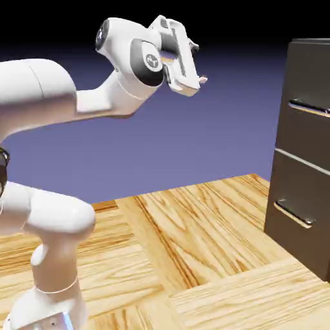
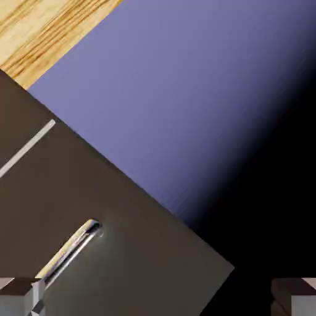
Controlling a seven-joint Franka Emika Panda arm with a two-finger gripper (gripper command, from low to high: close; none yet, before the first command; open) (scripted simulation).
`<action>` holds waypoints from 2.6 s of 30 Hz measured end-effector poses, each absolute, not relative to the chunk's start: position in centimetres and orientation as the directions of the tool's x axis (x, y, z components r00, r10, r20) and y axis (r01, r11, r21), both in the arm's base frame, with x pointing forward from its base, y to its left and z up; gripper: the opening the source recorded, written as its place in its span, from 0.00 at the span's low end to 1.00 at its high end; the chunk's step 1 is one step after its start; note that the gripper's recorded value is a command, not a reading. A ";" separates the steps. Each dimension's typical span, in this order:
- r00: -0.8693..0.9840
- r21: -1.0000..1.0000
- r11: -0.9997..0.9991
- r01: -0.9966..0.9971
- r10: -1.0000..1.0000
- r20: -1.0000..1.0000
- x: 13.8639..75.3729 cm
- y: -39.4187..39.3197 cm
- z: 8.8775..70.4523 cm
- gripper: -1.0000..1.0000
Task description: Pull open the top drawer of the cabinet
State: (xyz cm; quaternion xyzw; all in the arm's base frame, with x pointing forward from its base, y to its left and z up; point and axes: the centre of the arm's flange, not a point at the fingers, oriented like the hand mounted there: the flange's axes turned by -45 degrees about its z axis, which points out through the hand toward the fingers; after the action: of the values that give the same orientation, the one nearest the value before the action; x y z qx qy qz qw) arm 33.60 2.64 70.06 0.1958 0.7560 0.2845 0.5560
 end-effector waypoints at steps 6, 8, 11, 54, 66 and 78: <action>-0.211 0.384 0.913 -0.137 0.352 -0.912 34.4 0.1 71.4 0.50; -0.172 0.286 0.945 -0.160 0.259 -0.950 35.0 -0.8 71.6 0.50; -0.114 0.136 0.975 -0.179 0.116 -0.987 36.0 -2.1 71.7 0.50; 0.001 -1.000 0.000 0.000 -1.000 0.000 64.9 -3.4 53.7 0.00; 0.000 -1.000 0.000 0.002 -1.000 0.000 53.2 -3.4 53.7 0.00; 0.000 -1.000 0.000 0.002 -1.000 0.000 38.5 -3.4 53.7 0.00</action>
State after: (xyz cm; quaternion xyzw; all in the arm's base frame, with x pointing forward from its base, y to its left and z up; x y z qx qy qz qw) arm 38.50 -3.42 53.73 -0.4995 0.4994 -0.5004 0.5007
